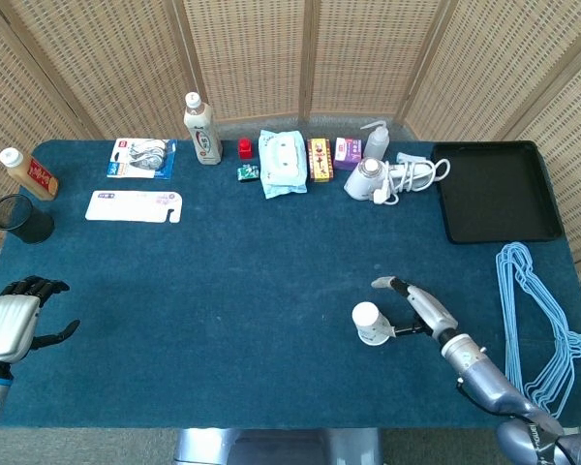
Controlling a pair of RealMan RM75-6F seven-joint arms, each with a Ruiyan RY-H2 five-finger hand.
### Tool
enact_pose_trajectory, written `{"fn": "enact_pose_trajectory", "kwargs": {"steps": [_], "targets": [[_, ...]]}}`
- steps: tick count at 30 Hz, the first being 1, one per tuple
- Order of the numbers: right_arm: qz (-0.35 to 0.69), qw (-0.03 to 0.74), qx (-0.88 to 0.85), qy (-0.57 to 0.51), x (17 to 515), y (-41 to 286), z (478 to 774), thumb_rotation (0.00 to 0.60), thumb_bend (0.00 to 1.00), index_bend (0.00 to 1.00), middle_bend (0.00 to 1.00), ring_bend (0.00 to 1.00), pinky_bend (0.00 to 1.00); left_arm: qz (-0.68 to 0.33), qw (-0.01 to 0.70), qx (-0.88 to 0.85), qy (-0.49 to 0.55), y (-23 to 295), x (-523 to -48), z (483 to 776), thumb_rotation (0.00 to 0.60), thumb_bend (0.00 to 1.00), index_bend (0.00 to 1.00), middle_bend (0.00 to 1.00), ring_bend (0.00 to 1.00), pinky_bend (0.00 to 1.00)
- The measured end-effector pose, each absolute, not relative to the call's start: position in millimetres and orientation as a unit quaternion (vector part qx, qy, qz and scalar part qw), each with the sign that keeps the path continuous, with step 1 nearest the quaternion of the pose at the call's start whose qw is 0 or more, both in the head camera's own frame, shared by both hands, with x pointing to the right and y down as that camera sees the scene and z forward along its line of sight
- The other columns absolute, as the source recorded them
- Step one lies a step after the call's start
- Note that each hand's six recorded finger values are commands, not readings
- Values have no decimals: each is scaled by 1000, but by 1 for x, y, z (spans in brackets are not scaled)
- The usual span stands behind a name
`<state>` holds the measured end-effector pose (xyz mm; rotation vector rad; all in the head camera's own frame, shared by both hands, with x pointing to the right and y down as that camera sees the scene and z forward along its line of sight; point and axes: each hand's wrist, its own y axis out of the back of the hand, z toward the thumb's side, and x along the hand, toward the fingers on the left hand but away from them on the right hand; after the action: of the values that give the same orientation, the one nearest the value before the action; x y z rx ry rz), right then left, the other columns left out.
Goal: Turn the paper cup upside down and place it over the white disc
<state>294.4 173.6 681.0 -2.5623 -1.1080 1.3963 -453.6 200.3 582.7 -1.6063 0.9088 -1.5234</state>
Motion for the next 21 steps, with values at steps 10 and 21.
{"fn": "enact_pose_trajectory", "kwargs": {"steps": [10, 21], "targets": [[467, 71, -812, -343, 309, 171, 655, 389, 303, 148, 138, 125, 54, -590, 365, -624, 361, 202, -456, 578, 340, 231, 326, 395, 260, 299], [474, 208, -754, -405, 318, 137, 623, 388, 305, 433, 331, 323, 178, -611, 347, -605, 375, 220, -475, 573, 343, 230, 327, 395, 260, 299]]}}
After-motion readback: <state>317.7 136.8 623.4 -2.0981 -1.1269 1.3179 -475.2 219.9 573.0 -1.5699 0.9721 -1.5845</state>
